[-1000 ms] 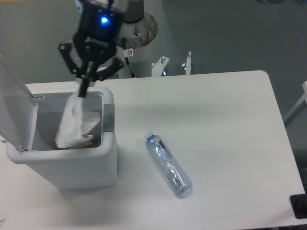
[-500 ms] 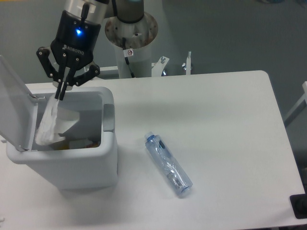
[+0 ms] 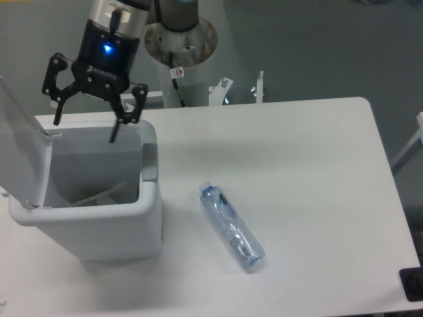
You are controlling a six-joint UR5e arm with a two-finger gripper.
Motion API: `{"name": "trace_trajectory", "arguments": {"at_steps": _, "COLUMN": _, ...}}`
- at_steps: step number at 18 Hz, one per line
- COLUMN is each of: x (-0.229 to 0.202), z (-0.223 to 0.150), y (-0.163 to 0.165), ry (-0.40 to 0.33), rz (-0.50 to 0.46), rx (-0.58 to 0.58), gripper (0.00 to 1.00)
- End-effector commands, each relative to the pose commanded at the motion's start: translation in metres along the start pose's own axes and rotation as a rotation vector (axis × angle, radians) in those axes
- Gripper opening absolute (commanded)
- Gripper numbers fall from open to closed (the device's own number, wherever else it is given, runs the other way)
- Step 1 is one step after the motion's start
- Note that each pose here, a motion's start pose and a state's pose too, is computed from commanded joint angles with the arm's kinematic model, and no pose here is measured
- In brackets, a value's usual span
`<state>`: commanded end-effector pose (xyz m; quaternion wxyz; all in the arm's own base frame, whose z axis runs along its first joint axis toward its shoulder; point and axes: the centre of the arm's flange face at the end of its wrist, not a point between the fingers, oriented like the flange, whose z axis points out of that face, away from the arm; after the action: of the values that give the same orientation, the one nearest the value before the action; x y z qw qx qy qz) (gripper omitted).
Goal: Place the trash in the trash can
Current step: 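Open the gripper to drop the wrapper into the trash can, then move the gripper over the clear water bottle and lower it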
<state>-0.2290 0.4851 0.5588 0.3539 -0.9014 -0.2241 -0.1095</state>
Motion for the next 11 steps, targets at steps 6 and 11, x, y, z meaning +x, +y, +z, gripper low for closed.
{"name": "trace_trajectory", "arguments": {"at_steps": 6, "x": -0.109, "z": -0.015, "y": -0.033, "ry": -0.106, "rz": -0.119, "rx": 0.069, "gripper": 1.00}}
{"name": "trace_trajectory", "arguments": {"at_steps": 11, "x": -0.174, "z": 0.017, "y": -0.066, "ry": -0.280, "rz": -0.146, "rx": 0.017, "gripper": 1.00}}
